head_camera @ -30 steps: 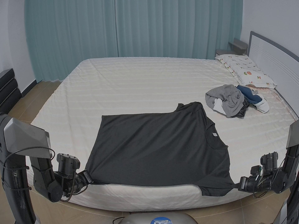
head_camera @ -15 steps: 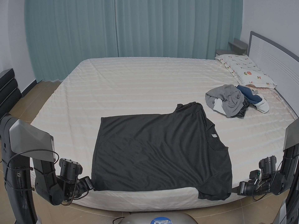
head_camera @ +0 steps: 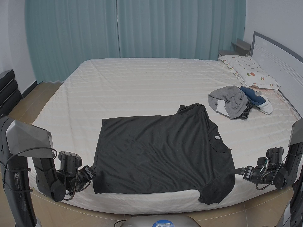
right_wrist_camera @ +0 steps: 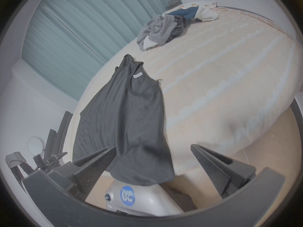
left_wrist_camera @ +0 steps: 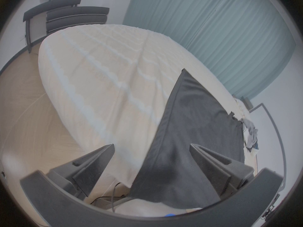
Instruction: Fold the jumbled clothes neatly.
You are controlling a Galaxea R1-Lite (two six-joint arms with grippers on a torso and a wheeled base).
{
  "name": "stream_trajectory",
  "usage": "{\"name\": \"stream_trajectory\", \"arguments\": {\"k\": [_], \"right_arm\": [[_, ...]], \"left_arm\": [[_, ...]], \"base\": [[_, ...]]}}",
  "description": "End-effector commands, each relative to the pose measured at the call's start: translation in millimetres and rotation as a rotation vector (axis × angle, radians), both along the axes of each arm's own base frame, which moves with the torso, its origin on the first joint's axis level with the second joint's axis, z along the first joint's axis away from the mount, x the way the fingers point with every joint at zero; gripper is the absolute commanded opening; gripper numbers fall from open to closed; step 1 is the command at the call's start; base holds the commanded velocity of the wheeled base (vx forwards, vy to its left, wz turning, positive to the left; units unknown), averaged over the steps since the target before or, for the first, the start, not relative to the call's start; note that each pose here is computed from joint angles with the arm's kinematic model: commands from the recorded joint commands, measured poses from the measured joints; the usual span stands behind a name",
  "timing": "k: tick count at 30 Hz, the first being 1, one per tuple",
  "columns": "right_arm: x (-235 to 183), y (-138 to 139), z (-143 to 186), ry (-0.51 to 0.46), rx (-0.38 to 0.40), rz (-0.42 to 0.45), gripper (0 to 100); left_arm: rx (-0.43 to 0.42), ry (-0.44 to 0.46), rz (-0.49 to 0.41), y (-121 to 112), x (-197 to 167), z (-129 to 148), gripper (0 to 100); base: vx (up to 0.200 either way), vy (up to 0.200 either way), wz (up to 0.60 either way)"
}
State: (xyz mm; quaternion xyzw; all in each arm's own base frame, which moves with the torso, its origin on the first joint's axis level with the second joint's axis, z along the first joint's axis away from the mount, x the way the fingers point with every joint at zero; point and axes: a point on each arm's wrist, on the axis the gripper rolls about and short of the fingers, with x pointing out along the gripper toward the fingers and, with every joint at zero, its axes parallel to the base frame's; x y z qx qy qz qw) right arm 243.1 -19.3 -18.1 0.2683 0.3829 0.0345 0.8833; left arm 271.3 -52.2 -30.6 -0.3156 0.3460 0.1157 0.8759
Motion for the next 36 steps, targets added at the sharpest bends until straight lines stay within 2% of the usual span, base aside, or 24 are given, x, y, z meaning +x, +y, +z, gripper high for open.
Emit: {"name": "stream_trajectory", "arguments": {"k": [1,4,8,10,13,22,23,30,36], "right_arm": [[22,1,-8,-0.029,0.004,0.006,100],[41,1,-17,-0.045,0.004,0.011,100],[51,0,-20,-0.04,0.007,0.013,100],[55,0,-20,-0.047,0.033,0.033,100],[59,-1,-22,-0.048,0.07,0.042,100],[81,-2,-31,-0.067,0.098,0.017,100],[82,-2,-31,-0.061,0.099,0.017,0],[78,-8,-30,-0.022,0.099,-0.008,0],[68,-16,-19,-0.029,0.097,-0.037,0]], "left_arm": [[-0.027,-0.061,0.024,1,17,6,100],[-0.047,-0.082,0.01,0,28,7,100],[-0.06,-0.037,-0.02,-1,23,4,100],[-0.069,-0.016,-0.036,-3,20,1,100],[-0.068,-0.005,-0.033,-2,21,-5,100],[-0.066,0.008,-0.03,-2,19,-8,100],[-0.065,0.008,-0.027,-2,19,-8,100],[-0.059,0.019,-0.022,-1,16,-9,100],[-0.055,0.028,-0.023,-1,14,-10,100]], "base": [[0.0,0.0,0.0],[0.0,0.0,0.0],[0.0,0.0,0.0],[0.0,0.0,0.0],[0.0,0.0,0.0],[0.0,0.0,0.0],[0.0,0.0,0.0],[0.0,0.0,0.0],[0.0,0.0,0.0]]}}
